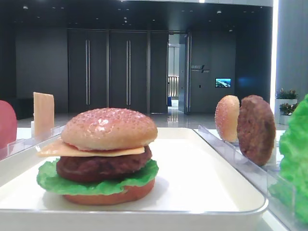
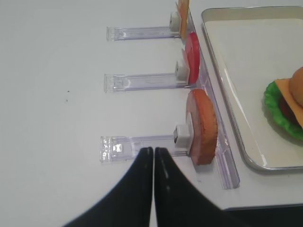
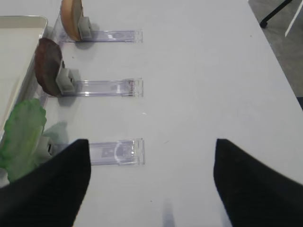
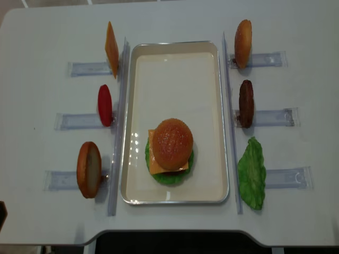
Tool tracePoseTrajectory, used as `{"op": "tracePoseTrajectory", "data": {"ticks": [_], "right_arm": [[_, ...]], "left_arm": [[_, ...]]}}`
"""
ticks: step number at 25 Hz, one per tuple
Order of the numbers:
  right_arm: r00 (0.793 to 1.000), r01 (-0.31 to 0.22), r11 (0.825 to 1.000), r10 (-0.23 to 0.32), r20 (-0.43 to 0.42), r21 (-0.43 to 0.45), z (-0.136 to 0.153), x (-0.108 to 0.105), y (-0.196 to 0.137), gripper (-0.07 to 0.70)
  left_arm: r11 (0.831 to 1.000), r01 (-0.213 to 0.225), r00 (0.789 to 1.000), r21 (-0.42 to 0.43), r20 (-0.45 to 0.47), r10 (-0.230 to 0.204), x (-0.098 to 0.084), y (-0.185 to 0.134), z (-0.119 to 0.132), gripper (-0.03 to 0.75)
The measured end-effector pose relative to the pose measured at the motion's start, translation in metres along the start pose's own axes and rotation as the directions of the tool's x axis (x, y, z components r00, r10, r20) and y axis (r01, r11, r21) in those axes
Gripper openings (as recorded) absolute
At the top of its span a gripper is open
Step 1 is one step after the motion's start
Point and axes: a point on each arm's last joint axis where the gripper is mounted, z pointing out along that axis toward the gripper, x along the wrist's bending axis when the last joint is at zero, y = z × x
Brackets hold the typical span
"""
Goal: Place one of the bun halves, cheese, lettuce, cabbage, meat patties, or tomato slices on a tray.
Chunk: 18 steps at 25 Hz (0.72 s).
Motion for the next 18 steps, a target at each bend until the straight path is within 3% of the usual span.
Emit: {"op": "tracePoseTrajectory", "data": {"ticks": [5, 18], "right_arm": [[0.999, -0.046, 0.999, 0.046, -0.017, -0.002, -0.0001, 0.0012, 0.0002, 0.514], [0.998, -0.057, 0.998, 0.057, -0.018, -0.005, -0.0001, 0.0013, 0.0005, 0.514]], "left_arm": [[1.000, 0.000, 1.000, 0.000, 0.000, 0.000, 0.0000, 0.0000, 0.0000, 0.000], [1.000, 0.001, 1.000, 0.000, 0.002, -0.001, -0.0002, 0.0000, 0.0000, 0.000]]}}
